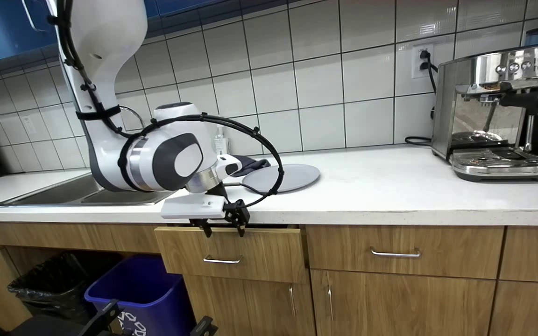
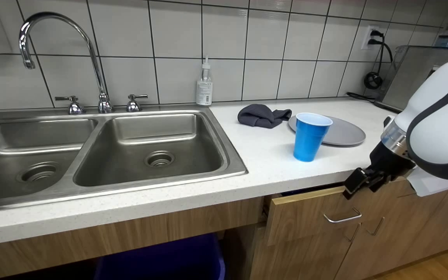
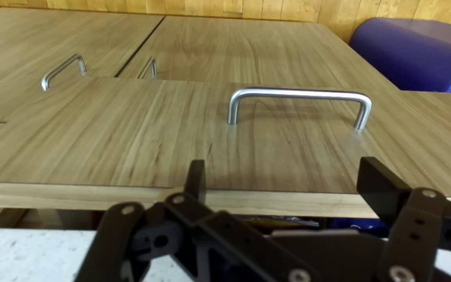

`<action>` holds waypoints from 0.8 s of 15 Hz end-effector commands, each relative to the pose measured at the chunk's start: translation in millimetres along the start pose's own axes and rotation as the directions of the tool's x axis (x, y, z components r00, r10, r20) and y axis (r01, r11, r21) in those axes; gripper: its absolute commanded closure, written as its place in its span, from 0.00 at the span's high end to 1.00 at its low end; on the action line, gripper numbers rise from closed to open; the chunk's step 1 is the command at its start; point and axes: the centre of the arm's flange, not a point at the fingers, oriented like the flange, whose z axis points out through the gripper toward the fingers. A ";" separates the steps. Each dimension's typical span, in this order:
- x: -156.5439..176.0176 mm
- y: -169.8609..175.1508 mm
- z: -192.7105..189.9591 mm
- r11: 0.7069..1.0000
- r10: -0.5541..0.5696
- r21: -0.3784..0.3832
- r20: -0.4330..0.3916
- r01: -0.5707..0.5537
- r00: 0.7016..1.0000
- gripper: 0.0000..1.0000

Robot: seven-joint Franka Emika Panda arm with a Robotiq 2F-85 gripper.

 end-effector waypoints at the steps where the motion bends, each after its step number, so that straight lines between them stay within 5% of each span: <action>1: -14.2 -3.9 -26.6 0.999 -0.029 0.018 -0.068 0.031 0.997 1.00; 12: -41.1 -11.3 -51.8 0.999 -0.045 0.028 -0.038 0.046 0.998 1.00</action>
